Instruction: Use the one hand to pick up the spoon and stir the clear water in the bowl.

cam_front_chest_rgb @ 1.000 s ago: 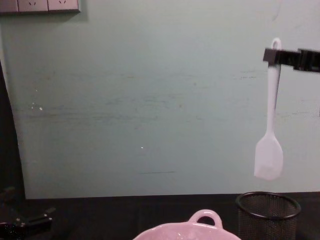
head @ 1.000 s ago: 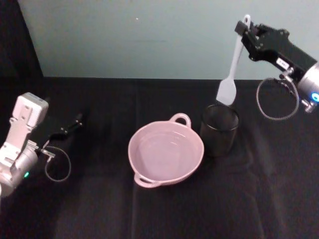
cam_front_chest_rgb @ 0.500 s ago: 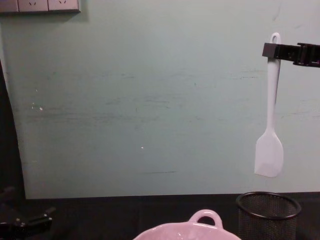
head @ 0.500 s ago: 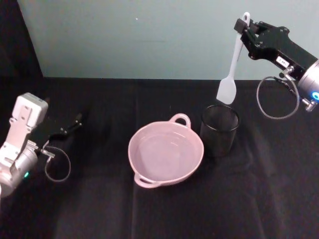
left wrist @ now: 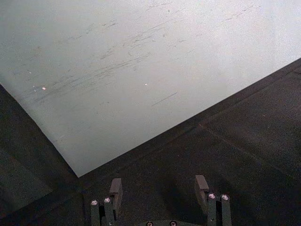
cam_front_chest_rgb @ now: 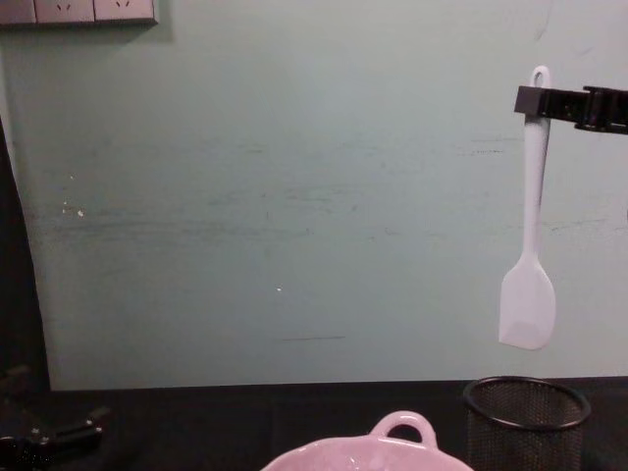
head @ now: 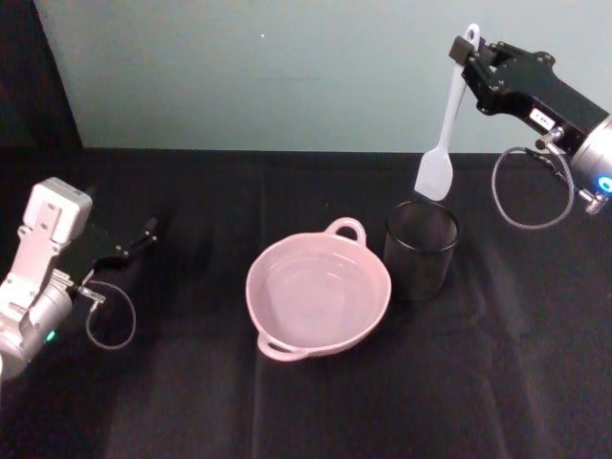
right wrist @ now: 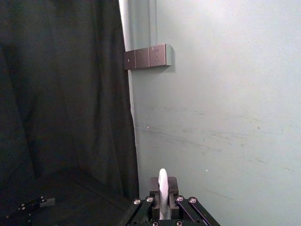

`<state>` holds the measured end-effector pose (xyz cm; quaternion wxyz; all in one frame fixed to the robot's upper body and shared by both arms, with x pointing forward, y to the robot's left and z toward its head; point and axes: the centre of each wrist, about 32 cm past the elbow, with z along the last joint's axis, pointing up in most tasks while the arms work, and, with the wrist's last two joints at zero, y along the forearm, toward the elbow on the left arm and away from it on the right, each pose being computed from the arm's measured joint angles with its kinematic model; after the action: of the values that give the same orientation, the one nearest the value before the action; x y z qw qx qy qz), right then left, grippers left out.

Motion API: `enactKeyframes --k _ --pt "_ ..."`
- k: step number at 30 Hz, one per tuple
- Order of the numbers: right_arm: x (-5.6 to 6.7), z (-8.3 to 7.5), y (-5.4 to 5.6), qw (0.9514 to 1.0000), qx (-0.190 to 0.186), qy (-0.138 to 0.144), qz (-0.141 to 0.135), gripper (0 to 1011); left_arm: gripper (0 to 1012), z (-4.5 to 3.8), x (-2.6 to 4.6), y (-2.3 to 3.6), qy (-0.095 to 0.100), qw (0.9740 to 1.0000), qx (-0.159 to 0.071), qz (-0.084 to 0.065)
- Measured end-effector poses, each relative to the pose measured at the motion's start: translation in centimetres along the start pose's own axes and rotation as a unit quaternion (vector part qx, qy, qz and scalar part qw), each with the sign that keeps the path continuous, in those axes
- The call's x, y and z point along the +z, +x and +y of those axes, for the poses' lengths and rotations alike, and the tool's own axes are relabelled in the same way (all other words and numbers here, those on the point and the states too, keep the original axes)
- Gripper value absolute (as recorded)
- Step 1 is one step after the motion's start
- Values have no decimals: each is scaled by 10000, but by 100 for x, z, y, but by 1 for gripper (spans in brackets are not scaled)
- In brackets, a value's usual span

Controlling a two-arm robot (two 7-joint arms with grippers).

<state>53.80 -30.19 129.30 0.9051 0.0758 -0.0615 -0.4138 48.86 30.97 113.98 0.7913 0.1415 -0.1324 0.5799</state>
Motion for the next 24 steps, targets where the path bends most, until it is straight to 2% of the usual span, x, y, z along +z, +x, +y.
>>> enactKeyframes --k 8,15,18,24 --pt "-21 15 -40 10000 53 35 34 110 1011 0 0 0 0 10000 0 0" --pt "-111 151 -259 9987 481 107 143 110 1011 0 0 0 0 10000 0 0" --pt "-184 243 -395 9969 741 104 249 110 1011 0 0 0 0 10000 0 0" --pt "-360 340 -581 9935 1068 -78 388 110 1011 0 0 0 0 10000 0 0"
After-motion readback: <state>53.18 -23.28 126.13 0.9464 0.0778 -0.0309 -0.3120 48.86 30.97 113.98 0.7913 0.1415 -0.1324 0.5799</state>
